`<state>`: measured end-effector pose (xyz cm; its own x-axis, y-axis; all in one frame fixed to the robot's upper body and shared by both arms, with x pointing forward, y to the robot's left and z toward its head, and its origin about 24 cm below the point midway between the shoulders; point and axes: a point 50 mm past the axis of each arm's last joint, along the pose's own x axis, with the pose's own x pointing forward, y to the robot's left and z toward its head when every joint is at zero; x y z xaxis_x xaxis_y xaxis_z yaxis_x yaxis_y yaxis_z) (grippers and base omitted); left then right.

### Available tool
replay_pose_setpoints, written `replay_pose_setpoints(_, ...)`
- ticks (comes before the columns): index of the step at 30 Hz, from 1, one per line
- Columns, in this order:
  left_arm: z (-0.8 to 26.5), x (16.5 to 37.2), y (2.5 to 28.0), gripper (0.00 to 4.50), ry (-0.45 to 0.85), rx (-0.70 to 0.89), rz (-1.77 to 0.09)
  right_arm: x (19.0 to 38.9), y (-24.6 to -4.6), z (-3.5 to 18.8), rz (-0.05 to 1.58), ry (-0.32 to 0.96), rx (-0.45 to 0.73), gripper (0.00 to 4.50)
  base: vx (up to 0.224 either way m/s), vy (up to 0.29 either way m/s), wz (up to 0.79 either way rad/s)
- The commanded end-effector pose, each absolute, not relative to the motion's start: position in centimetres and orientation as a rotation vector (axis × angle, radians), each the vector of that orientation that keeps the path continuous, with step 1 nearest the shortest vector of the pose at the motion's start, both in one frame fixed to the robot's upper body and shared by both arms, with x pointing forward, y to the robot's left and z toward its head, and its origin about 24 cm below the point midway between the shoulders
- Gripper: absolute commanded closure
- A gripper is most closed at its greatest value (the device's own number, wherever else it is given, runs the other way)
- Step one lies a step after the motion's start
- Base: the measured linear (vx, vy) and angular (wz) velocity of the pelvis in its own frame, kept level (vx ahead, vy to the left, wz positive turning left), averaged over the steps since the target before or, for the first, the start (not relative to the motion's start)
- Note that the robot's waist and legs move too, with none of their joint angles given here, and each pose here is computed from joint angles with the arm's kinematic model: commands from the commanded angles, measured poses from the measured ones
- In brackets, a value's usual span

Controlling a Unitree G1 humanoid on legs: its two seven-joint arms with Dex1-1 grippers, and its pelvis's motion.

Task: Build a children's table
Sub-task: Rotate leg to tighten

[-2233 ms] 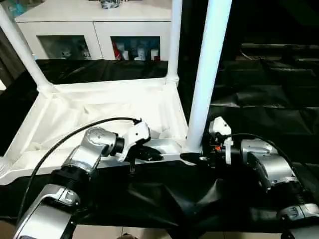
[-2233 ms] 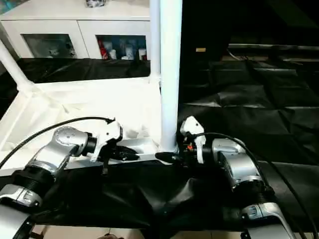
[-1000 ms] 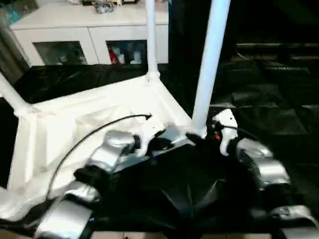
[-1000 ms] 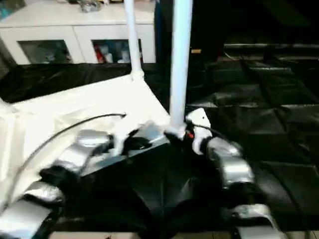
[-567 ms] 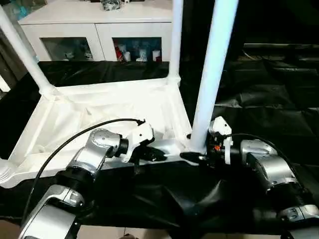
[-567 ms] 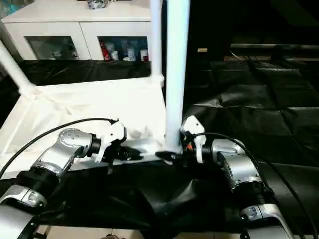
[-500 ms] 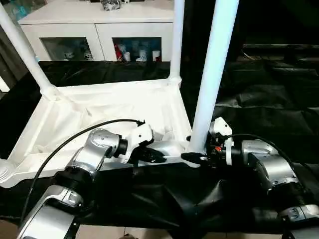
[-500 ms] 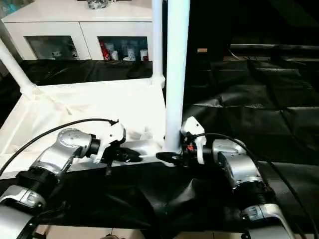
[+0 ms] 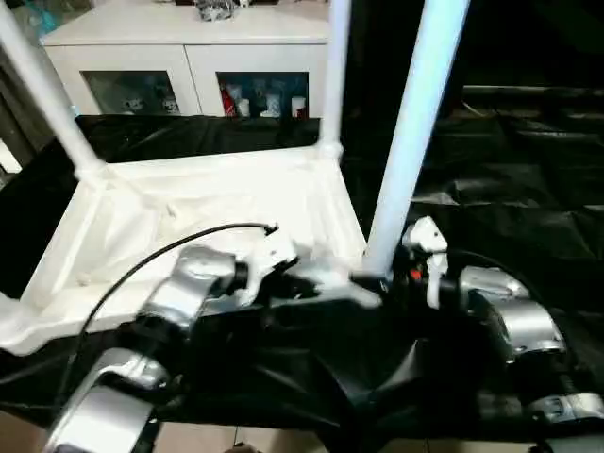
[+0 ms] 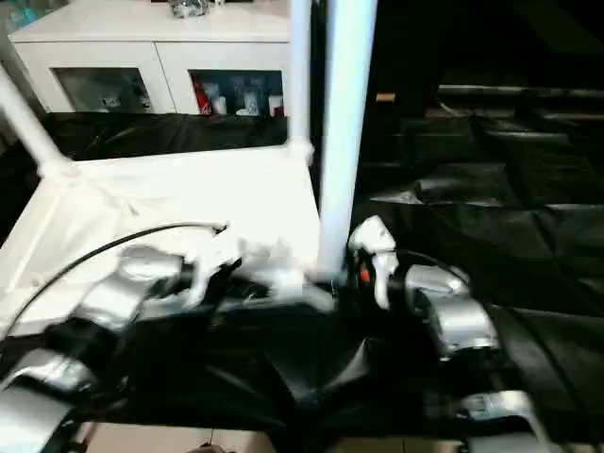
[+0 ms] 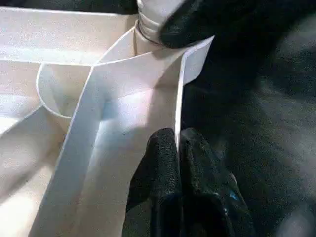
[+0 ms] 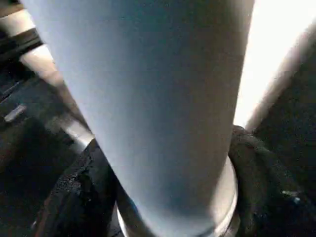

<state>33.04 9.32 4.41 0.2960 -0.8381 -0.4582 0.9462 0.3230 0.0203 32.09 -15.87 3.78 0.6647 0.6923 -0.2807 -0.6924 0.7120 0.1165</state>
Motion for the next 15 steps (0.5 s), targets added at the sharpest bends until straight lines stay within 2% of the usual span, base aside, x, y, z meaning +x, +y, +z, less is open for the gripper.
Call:
replay_pose_setpoints(1, 5.1, 34.3, 9.4, 4.5, 0.364, 0.292, -1.055, 31.3, -14.3, 2.0, 0.799, 0.397, 0.015, 1.78, 0.0, 0.0, 0.0)
replay_pose_setpoints(2, 4.9, 34.5, 7.7, 4.5, 0.355, 0.257, -0.991, 31.7, -13.1, 1.1, 0.679, 0.418, 0.044, 1.78, 0.0, 0.0, 0.0)
replay_pose_setpoints(3, 4.9, 34.5, 7.6, 4.5, 0.354, 0.255, -0.986, 31.7, -13.0, 1.0, 0.671, 0.419, 0.045, 1.78, 0.0, 0.0, 0.0)
replay_pose_setpoints(4, 4.8, 34.5, 5.8, 4.5, 0.347, 0.222, -0.954, 32.0, -11.2, 0.4, 0.582, 0.437, 0.05, 1.78, 0.0, 0.0, 0.0)
replay_pose_setpoints(5, 4.8, 34.5, 5.7, 4.5, 0.346, 0.221, -0.954, 32.0, -11.2, 0.4, 0.581, 0.437, 0.051, 1.78, 0.0, 0.0, 0.0)
replay_pose_setpoints(6, 4.8, 34.3, 4.8, 4.5, 0.34, 0.217, -0.96, 32.2, -10.0, 0.4, 0.579, 0.428, 0.052, 1.78, 0.0, 0.0, 0.0)
replay_pose_setpoints(8, 4.8, 34.3, 4.8, 4.5, 0.34, 0.217, -0.961, 32.2, -10.0, 0.4, 0.58, 0.427, 0.052, 1.78, 0.0, 0.0, 0.0)
replay_pose_setpoints(10, 4.8, 34.1, 4.4, 4.5, 0.334, 0.218, -0.973, 32.3, -9.4, 0.6, 0.599, 0.409, 0.072, 1.08, 0.0, 0.0, 0.0)
replay_pose_setpoints(12, 4.8, 33.8, 4.1, 4.5, 0.321, 0.226, -1.021, 32.3, -9.1, 1.2, 0.646, 0.377, 0.103, 1.08, 0.0, 0.0, 0.0)
replay_pose_setpoints(15, 4.9, 33.6, 4.6, 4.5, 0.31, 0.236, -1.077, 32.1, -9.7, 1.6, 0.702, 0.36, 0.095, 0.6, 0.0, 0.0, 0.0)
